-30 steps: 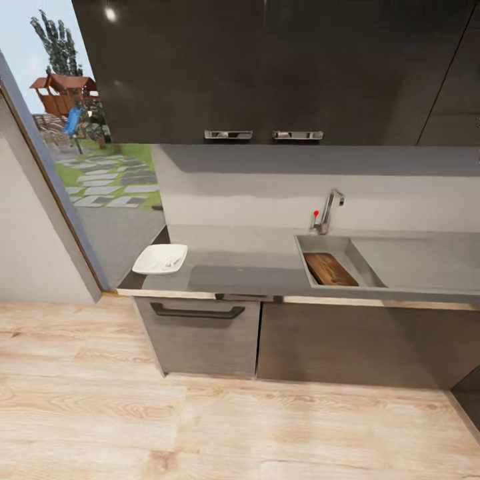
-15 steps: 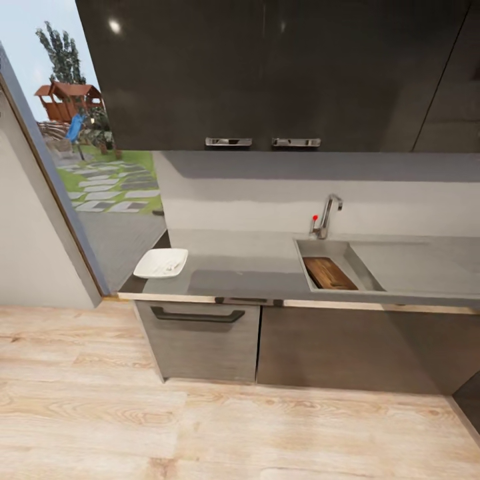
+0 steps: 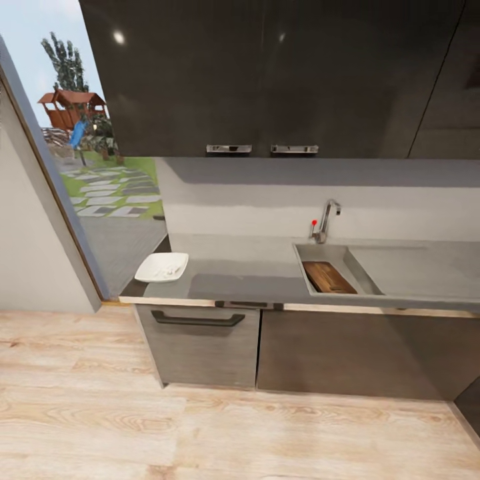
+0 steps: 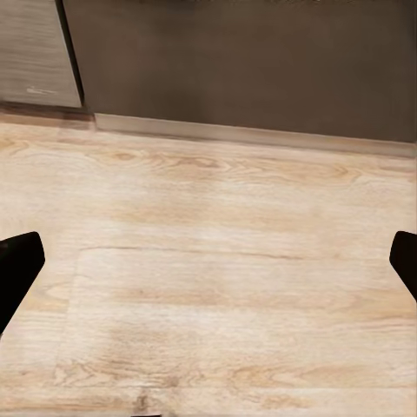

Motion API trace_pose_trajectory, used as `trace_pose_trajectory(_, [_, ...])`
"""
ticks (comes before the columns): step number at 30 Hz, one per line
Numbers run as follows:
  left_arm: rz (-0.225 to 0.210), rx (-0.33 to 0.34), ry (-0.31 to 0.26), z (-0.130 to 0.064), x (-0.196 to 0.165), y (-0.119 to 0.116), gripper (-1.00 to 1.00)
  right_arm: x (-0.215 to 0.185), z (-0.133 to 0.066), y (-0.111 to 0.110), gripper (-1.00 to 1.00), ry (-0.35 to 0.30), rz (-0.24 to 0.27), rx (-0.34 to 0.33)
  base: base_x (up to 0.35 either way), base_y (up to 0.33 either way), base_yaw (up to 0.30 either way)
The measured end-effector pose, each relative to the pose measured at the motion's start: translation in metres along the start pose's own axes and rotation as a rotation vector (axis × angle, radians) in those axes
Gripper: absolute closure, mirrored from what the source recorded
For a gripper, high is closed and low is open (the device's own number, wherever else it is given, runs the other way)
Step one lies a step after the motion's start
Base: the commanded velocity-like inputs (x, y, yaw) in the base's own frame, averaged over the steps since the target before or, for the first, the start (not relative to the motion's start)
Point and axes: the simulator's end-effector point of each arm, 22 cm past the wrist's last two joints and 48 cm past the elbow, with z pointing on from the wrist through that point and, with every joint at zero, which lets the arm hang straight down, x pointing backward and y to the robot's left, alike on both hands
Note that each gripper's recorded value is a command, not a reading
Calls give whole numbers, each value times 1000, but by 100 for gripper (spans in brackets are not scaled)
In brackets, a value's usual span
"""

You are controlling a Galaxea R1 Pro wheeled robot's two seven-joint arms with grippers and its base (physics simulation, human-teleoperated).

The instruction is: In the kitchen, take the Vidalia onion out of the sink, dice it on the chopping board with the paring knife, put the diced onion into the bowl on the countertop, then place both the paring knife and the chopping board into the sink.

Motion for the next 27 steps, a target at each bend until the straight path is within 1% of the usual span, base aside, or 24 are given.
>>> trace_pose_trajectory(11, [-2, -2, -15, 2, -4, 0, -100, -1, 0, 1, -100, -6, 3, -1, 0, 0, 0])
trace_pose_trajectory(27, [-6, -3, -40, 4, -12, 0, -100, -8, 3, 1, -100, -31, 7, 1, 0, 0, 0])
